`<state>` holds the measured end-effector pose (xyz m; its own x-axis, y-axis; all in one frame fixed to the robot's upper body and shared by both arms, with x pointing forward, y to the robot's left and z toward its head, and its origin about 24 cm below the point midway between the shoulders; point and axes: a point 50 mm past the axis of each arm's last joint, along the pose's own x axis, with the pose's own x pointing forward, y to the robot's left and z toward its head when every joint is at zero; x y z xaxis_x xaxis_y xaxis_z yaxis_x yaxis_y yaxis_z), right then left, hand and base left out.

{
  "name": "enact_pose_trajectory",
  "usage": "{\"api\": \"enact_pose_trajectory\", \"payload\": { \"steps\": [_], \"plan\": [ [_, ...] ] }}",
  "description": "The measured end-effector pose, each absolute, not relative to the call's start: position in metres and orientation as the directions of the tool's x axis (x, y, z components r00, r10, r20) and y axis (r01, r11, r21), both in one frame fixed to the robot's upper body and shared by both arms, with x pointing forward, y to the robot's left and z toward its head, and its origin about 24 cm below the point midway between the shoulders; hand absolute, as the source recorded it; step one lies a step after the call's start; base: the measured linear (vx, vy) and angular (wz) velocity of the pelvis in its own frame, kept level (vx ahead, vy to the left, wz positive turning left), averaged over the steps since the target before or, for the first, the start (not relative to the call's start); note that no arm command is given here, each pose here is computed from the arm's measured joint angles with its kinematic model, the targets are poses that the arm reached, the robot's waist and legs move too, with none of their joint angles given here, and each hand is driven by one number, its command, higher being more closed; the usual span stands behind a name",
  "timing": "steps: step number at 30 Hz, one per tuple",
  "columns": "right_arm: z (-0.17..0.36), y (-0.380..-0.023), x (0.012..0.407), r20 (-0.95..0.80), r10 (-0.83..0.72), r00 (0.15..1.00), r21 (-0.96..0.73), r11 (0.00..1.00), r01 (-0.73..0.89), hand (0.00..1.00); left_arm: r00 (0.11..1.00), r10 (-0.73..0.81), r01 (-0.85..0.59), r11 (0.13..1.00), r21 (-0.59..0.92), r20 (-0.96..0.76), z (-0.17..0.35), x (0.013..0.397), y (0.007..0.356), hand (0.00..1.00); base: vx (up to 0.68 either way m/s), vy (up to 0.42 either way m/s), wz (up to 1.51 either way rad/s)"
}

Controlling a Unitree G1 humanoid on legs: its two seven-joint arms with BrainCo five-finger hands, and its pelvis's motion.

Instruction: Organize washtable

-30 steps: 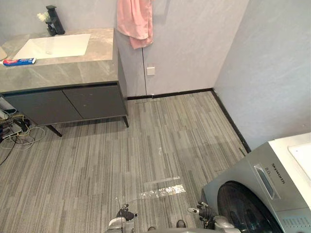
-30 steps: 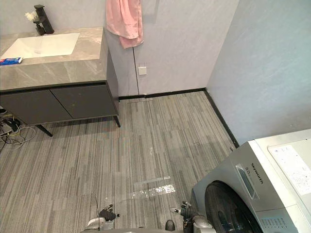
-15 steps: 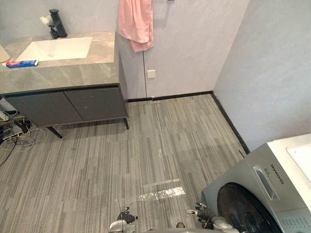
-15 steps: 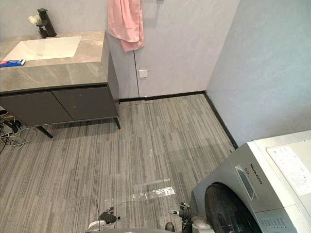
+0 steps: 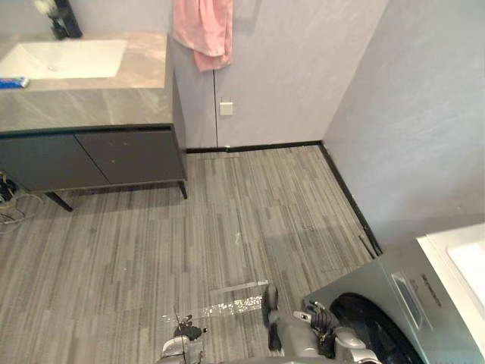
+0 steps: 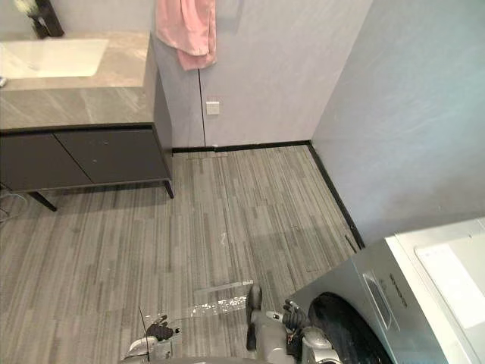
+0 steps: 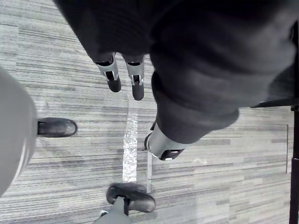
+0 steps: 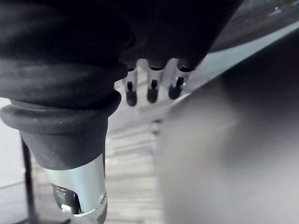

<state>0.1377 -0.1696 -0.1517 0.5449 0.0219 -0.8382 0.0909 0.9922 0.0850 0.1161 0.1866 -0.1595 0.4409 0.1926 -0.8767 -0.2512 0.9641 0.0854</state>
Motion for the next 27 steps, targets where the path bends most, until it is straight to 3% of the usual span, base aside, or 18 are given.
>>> {"api": "enact_pose_trajectory", "payload": {
  "steps": [6, 14, 17, 24, 27],
  "plan": [
    [-0.149, -0.18, 0.138, -0.835, 0.029, 0.549, 0.062, 0.997, 0.041, 0.0, 0.406, 0.18, -0.317, 0.947, 0.047, -0.896, -0.163, 0.11, 0.178, 0.0, 0.75, -0.237, 0.15],
    [-0.154, -0.176, 0.137, -0.86, 0.031, 0.509, 0.063, 0.997, 0.047, 0.0, 0.508, 0.194, -0.36, 0.933, -0.002, -0.839, -0.152, 0.134, 0.185, 0.0, 0.61, -0.079, -0.61],
    [-0.145, -0.176, 0.152, -0.816, 0.038, 0.576, 0.066, 0.997, 0.029, 0.0, 0.532, 0.197, -0.371, 0.929, -0.018, -0.824, -0.148, 0.138, 0.183, 0.0, 0.4, 0.175, -0.46],
    [-0.143, -0.171, 0.16, -0.81, 0.058, 0.583, 0.067, 0.998, -0.006, 0.0, 0.46, 0.245, -0.426, 0.904, 0.03, -0.853, -0.155, 0.11, 0.199, 0.0, 0.52, 0.325, -0.33],
    [-0.147, -0.176, 0.147, -0.827, 0.04, 0.561, 0.057, 0.998, 0.012, 0.0, 0.456, 0.224, -0.381, 0.924, 0.039, -0.861, -0.156, 0.108, 0.194, 0.0, 0.55, 0.322, 0.22]
  ]
}}
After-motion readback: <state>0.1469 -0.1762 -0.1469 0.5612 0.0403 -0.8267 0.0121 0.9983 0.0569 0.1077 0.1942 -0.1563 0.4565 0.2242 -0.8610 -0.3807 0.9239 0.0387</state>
